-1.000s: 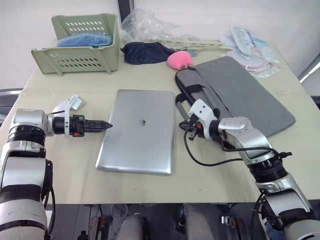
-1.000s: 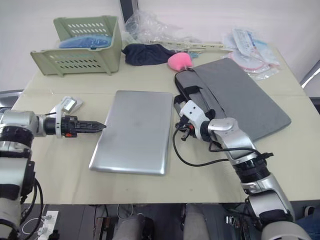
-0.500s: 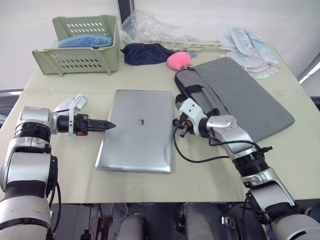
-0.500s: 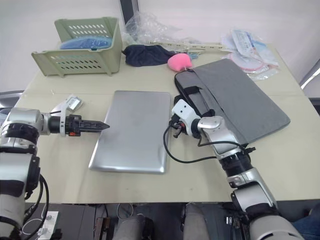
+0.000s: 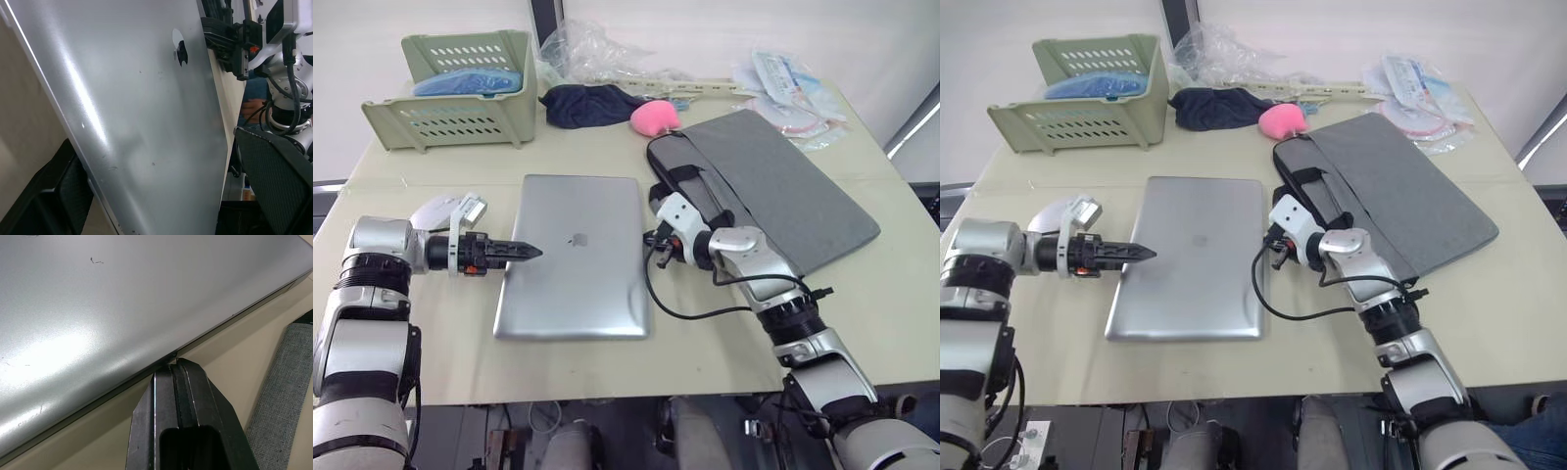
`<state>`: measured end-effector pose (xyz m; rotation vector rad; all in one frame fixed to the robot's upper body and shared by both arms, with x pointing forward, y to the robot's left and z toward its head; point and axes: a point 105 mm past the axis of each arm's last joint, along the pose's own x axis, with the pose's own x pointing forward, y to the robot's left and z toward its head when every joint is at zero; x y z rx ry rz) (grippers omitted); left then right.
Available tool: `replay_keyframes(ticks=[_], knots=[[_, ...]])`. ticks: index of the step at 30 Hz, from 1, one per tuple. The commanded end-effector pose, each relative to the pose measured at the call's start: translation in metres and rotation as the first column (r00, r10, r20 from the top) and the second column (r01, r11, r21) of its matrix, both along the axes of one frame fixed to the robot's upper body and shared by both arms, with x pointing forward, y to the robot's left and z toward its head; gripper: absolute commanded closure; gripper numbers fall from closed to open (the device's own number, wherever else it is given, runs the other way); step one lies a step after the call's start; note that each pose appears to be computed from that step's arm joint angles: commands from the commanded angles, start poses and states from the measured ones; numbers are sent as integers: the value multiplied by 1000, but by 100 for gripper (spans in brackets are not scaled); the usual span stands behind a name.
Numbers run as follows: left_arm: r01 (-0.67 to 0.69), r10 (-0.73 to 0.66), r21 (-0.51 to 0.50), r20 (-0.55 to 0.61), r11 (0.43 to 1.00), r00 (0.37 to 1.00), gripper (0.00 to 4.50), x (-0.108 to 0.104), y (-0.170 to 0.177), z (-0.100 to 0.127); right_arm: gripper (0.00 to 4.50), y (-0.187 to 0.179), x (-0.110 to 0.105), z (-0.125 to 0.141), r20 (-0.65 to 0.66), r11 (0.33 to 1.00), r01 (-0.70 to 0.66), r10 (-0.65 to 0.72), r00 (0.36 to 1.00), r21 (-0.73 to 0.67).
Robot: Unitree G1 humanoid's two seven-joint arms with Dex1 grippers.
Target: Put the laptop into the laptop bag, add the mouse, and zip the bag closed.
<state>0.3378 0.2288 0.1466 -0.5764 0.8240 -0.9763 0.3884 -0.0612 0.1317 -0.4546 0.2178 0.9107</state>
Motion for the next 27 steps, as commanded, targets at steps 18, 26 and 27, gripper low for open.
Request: replay_keyframes(ticks=[18,26,27], knots=[[-51,52,-80,1,995,999,414,-11,10,19,450,-9,-17,-22,-57,1000,0,0,998,-1],[-70,61,-193,-52,979,997,414,-45,9,32,321,-38,-37,33,-10,986,-7,9,1000,164],[-74,64,-201,-53,977,997,414,-49,8,32,263,-42,-40,39,0,985,-2,2,1000,170]])
